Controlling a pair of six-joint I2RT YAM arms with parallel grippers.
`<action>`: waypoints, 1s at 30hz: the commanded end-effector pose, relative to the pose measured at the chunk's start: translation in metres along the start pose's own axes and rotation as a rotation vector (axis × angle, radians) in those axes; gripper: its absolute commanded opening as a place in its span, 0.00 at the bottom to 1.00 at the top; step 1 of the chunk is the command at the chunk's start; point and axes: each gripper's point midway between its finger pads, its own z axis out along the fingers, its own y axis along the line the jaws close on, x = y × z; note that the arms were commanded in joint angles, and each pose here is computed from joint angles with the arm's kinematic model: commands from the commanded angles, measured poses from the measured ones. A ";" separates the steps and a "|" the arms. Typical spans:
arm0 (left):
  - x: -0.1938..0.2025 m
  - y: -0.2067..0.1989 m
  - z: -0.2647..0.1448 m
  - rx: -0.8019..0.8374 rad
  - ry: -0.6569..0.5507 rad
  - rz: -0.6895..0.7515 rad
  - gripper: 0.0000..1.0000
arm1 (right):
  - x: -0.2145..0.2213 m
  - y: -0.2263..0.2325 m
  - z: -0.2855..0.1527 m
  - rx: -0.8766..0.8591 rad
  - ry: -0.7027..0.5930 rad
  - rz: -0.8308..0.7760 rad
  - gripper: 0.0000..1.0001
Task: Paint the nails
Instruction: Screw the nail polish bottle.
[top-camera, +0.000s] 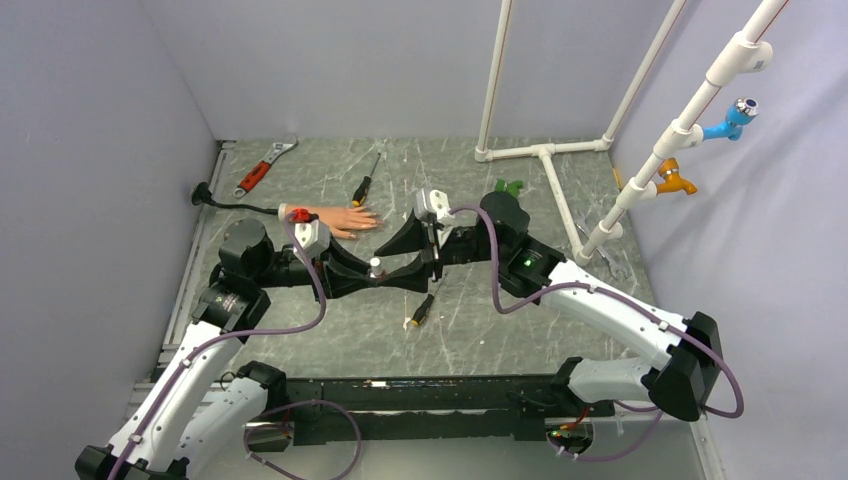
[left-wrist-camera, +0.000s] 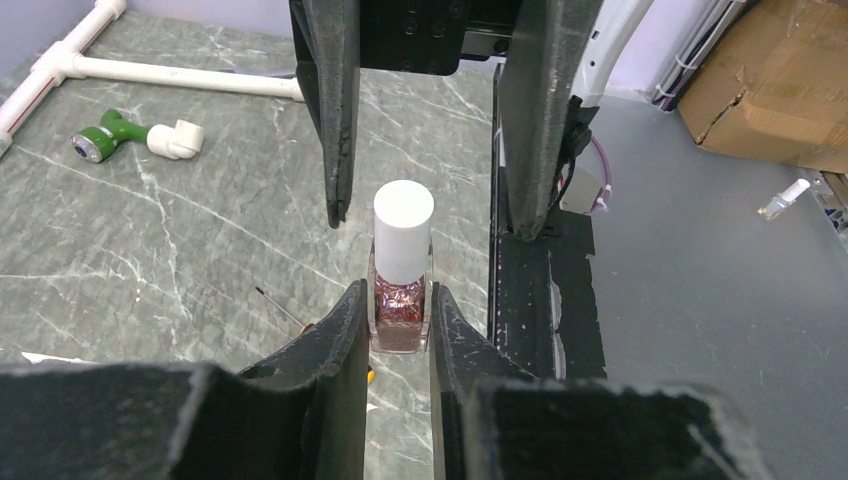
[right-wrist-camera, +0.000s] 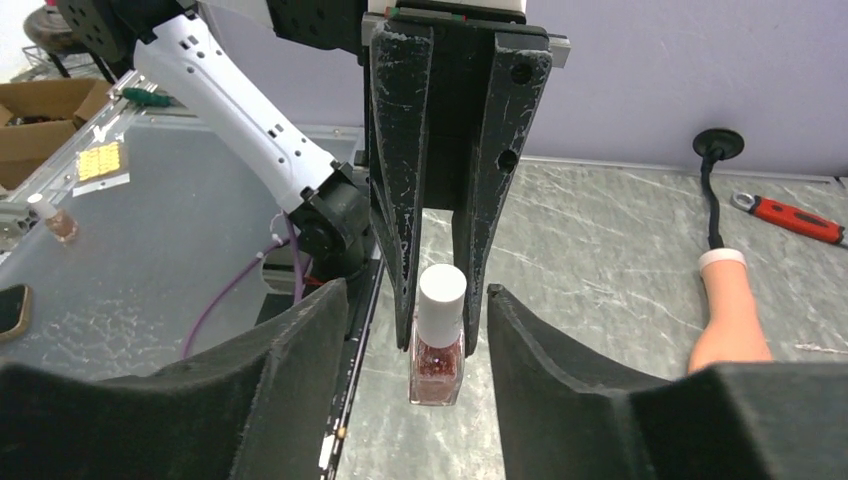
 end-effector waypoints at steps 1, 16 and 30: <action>-0.016 -0.005 0.000 0.017 -0.019 0.064 0.00 | -0.031 0.002 0.005 -0.043 -0.069 -0.047 0.53; -0.018 0.000 -0.001 -0.023 -0.025 0.075 0.00 | -0.018 -0.007 0.008 -0.014 -0.024 -0.025 0.22; -0.017 0.023 -0.006 -0.176 -0.016 0.058 0.00 | -0.002 -0.026 0.010 0.143 0.015 -0.023 0.00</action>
